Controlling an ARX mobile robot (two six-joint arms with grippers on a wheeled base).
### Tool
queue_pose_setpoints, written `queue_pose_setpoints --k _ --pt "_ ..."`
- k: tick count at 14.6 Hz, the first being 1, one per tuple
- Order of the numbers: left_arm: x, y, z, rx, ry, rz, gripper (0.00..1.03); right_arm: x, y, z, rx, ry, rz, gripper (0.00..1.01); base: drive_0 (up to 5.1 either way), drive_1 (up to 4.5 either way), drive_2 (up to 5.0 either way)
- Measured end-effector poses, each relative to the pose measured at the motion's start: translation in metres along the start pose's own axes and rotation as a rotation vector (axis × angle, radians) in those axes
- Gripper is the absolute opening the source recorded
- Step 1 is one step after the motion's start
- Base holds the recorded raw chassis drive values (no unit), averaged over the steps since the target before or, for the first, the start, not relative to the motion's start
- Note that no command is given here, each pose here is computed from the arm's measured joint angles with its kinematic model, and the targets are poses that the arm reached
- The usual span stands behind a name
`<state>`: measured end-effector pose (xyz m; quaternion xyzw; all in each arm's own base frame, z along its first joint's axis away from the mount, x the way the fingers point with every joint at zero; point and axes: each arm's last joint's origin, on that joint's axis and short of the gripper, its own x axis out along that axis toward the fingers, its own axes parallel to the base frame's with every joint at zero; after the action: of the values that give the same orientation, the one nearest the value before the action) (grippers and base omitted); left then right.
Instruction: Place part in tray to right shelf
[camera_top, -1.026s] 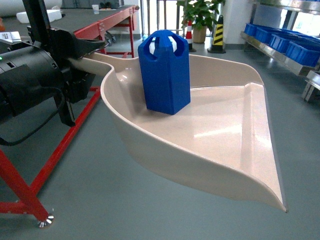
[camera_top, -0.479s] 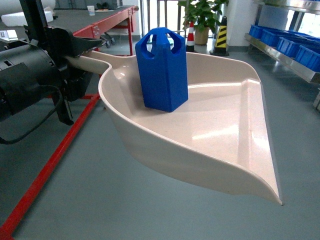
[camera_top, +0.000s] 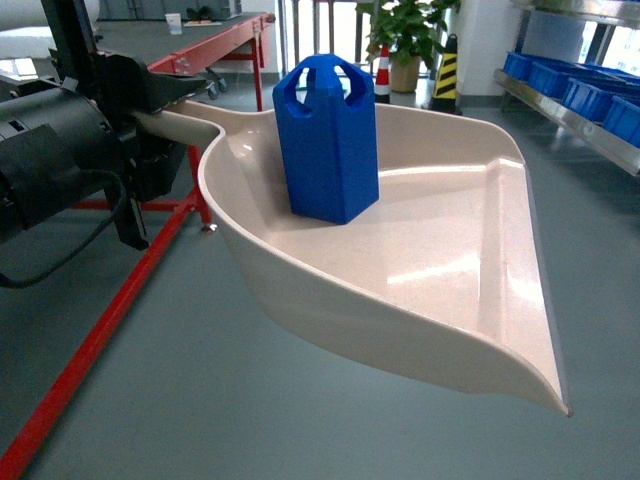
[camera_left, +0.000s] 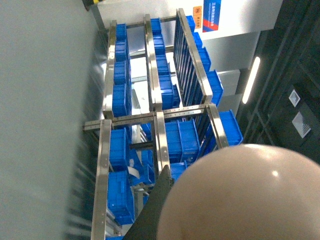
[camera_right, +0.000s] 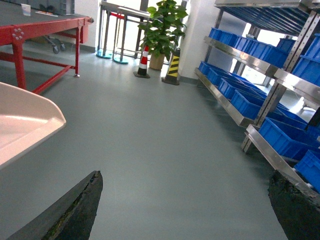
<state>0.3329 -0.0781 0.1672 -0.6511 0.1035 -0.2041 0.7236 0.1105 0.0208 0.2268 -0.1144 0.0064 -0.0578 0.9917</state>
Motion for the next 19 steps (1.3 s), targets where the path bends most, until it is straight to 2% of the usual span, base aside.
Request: queue_pose_setpoints --k 19 --pt "0.0002 -0.0003 -0.0009 0.000 0.003 -0.002 0.12 0.0000 -0.0001 0.0005 0.002 -0.005 0.000 0.98 0.0 4.31 -4.3"
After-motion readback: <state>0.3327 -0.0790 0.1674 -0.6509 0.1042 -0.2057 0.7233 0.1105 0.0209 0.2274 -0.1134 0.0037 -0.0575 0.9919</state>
